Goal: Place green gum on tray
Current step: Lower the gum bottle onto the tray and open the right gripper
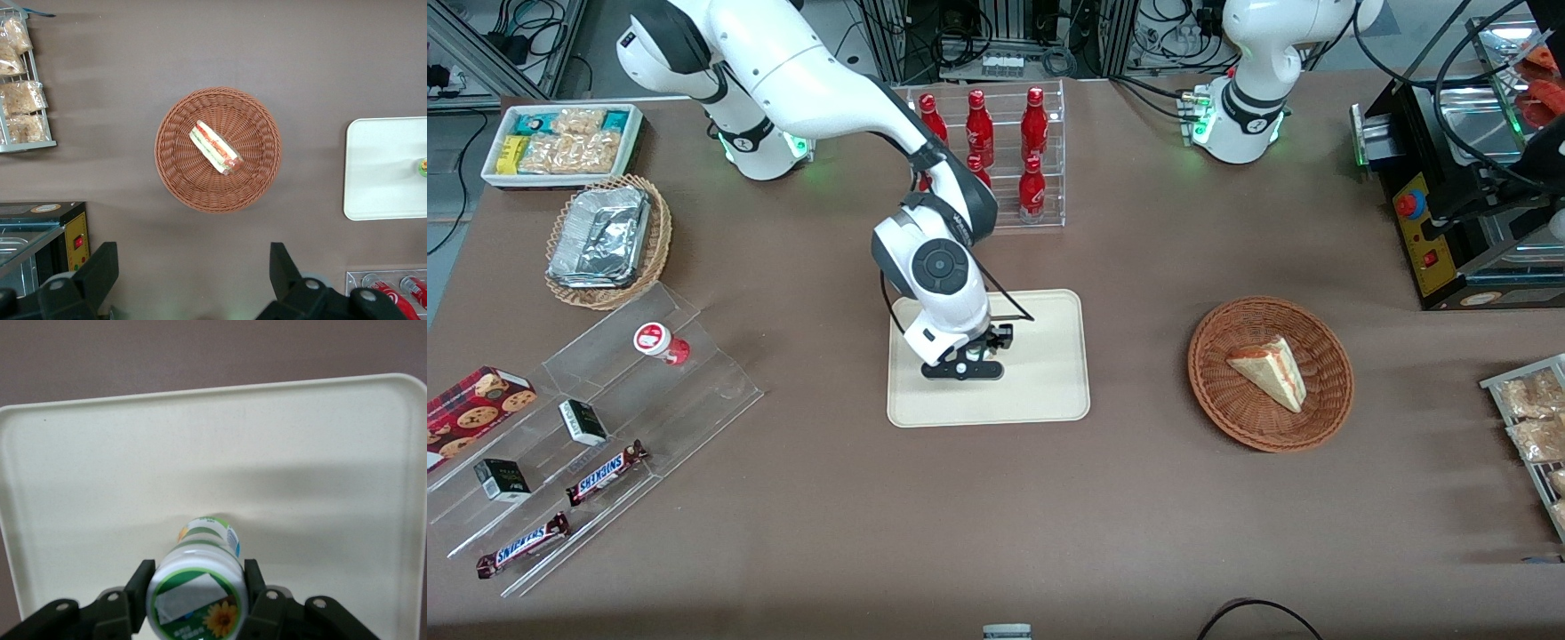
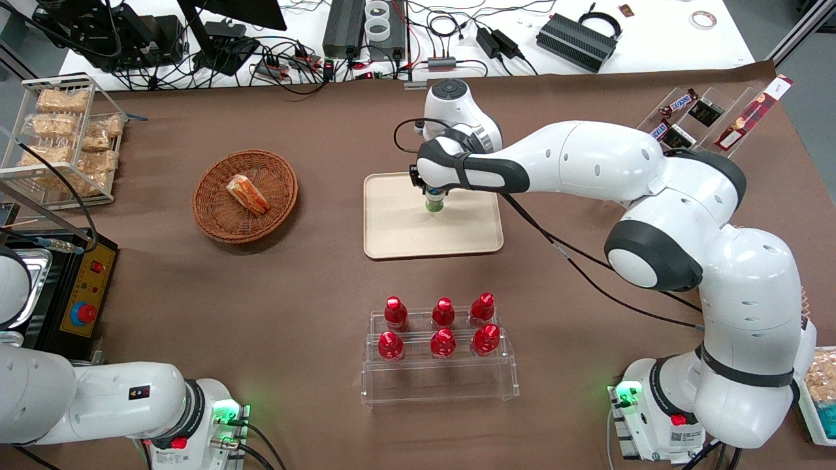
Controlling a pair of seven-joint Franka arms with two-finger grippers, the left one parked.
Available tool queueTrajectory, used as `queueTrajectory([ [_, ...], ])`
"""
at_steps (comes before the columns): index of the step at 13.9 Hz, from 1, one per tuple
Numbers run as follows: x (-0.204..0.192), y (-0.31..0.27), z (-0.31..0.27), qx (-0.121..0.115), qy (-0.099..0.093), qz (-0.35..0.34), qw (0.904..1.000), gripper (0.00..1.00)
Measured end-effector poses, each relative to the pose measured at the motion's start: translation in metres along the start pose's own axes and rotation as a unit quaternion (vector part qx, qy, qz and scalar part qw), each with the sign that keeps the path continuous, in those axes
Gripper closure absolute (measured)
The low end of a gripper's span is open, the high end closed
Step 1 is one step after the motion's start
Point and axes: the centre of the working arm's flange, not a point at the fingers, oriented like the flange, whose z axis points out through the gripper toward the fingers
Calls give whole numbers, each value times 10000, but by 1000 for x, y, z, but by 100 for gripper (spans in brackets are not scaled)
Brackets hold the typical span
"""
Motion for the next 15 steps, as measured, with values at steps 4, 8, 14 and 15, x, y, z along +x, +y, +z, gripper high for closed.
queueTrajectory([
  [4,1,0,11,26,9,25,10000,41],
  [8,-4,-5,25,1,5,-25,10000,41],
  [14,-3,-7,26,19,42,-36,10000,0],
  [15,-3,-7,25,28,51,-39,10000,0],
])
